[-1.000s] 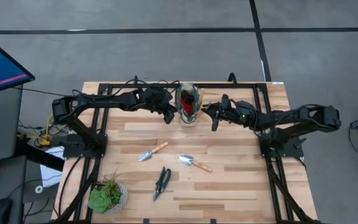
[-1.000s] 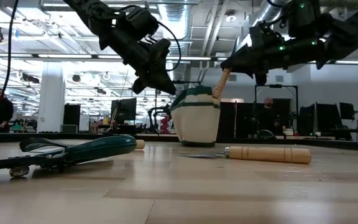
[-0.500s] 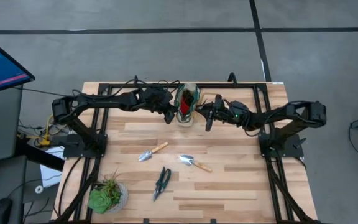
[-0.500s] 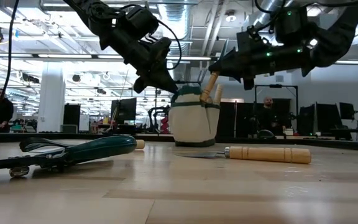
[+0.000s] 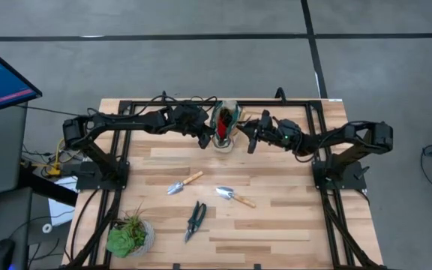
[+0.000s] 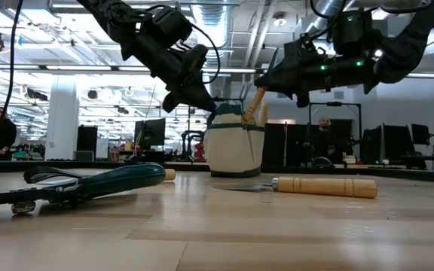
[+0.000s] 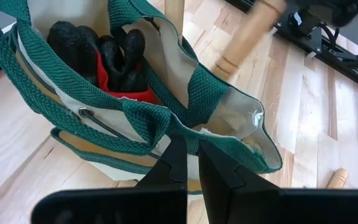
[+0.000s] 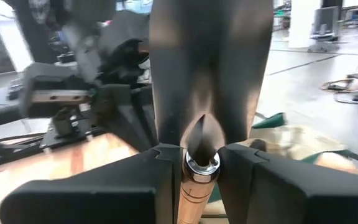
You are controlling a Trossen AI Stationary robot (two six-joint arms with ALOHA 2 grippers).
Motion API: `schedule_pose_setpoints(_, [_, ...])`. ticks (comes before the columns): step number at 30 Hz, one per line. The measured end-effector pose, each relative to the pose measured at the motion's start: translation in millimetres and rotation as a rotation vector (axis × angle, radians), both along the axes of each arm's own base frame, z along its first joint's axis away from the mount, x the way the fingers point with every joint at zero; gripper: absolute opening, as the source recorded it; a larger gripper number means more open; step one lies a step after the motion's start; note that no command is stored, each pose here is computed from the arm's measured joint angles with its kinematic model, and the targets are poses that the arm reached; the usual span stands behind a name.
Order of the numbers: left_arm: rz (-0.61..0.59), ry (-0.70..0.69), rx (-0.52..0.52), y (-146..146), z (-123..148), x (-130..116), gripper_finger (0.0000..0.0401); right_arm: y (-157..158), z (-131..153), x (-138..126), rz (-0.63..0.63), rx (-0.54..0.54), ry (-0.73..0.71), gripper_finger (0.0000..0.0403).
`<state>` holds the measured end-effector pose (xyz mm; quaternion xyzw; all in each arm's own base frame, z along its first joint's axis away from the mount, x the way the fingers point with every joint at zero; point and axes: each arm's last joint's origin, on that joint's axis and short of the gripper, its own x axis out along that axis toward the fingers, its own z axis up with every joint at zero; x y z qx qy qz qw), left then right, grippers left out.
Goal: Pick & Place Garden tools in Gardening bag
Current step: Put the trowel into the gardening bag
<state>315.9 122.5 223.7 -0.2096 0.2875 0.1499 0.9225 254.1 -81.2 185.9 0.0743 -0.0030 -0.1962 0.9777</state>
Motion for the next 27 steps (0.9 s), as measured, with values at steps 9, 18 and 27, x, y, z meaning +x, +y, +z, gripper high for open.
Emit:
schedule_pose_setpoints(9, [-0.004, -0.007, 0.001, -1, 1, 1, 0.0001, 9, 1, 3, 0.053, 0.005, -0.017, 0.0061])
schedule_pose_setpoints(18, [-0.032, -0.013, 0.003, -9, 1, 4, 0.0001, 7, -9, 13, 0.052, 0.011, -0.009, 0.0061])
schedule_pose_setpoints(27, [-0.031, -0.013, 0.001, -11, 1, 5, 0.0001, 5, -15, 30, 0.083, 0.010, 0.021, 0.0061])
